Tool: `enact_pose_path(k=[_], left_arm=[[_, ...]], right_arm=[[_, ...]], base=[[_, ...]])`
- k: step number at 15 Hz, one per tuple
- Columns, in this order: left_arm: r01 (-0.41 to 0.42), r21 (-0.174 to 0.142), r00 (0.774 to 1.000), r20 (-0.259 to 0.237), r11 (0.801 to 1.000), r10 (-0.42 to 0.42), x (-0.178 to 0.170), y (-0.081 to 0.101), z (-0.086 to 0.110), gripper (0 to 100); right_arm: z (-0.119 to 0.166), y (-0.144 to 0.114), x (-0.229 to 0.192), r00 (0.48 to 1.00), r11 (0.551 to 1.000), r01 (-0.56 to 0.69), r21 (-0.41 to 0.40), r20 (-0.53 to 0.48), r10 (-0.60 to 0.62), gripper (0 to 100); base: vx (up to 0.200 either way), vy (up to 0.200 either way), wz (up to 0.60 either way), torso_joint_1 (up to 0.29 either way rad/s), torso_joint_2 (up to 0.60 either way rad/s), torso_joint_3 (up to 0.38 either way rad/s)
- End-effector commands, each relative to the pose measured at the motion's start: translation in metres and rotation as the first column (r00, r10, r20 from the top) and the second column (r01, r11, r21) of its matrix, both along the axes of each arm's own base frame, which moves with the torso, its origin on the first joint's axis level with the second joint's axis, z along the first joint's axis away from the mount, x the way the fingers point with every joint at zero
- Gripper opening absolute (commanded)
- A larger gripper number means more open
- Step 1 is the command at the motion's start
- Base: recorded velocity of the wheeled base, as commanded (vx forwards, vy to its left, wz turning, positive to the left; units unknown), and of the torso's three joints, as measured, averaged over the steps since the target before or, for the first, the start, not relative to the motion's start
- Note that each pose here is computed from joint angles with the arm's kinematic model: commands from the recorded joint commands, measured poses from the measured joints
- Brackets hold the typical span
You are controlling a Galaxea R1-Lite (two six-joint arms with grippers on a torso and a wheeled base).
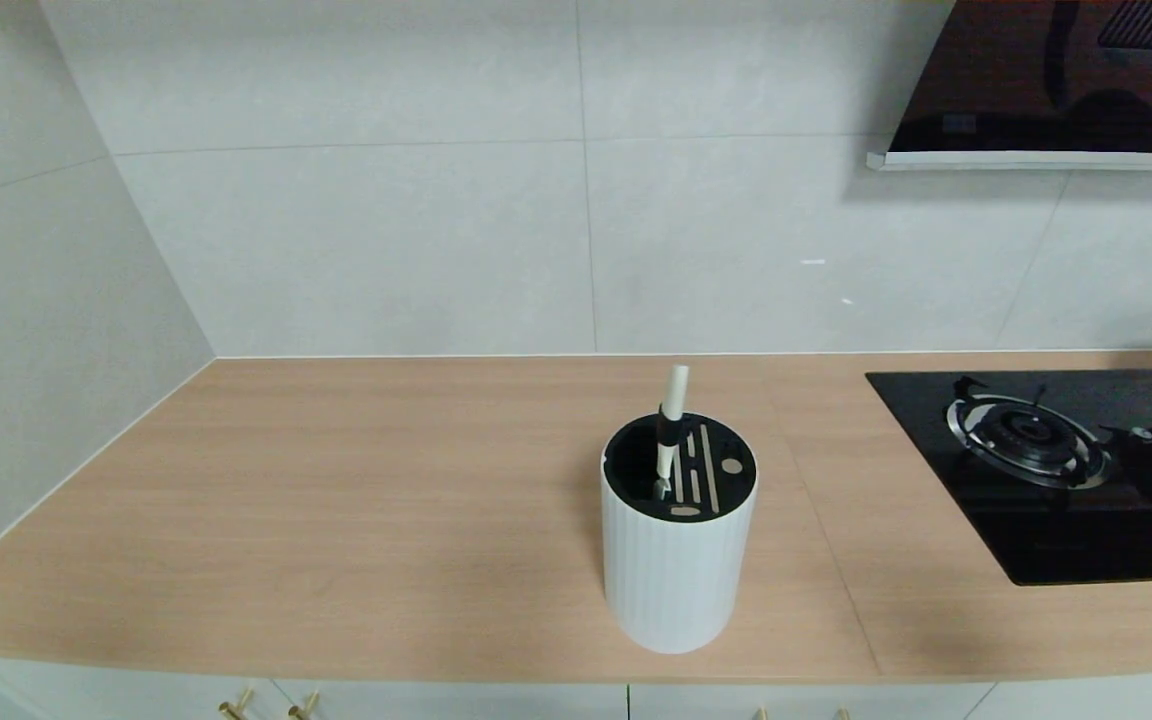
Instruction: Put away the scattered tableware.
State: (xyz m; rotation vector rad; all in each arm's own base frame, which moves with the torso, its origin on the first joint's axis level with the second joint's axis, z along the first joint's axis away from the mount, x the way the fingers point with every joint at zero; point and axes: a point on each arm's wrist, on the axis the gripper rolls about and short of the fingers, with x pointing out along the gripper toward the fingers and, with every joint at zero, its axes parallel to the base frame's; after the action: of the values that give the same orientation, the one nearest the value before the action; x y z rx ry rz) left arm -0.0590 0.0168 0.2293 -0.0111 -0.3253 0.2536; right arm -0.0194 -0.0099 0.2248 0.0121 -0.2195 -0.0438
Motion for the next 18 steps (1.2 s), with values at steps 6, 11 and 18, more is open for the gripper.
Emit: enact_pose_path(k=[6,11,18], left_arm=[[-0.090,0.006,0.990,0.106,0.996,0.088,-0.038,-0.008,-0.027,100],[-0.063,0.027,0.993,-0.097,0.998,0.065,-0.004,-0.010,-0.074,100],[0.083,0.053,0.978,-0.195,0.995,-0.071,0.035,-0.013,-0.139,100]], right_arm=[[-0.035,0.005,-0.061,0.970,0.984,0.175,-0.023,0.174,-0.169,100],[-0.100,0.007,-0.022,0.994,0.994,0.090,-0.065,-0.048,-0.093,100],[-0.145,0.010,-0.004,0.983,0.999,-0.037,-0.039,-0.180,0.029,100]], base=[[0.000,0.000,0.00,0.000,0.00,0.000],[0.000,0.000,0.00,0.000,0.00,0.000],[0.000,0.000,0.00,0.000,0.00,0.000]])
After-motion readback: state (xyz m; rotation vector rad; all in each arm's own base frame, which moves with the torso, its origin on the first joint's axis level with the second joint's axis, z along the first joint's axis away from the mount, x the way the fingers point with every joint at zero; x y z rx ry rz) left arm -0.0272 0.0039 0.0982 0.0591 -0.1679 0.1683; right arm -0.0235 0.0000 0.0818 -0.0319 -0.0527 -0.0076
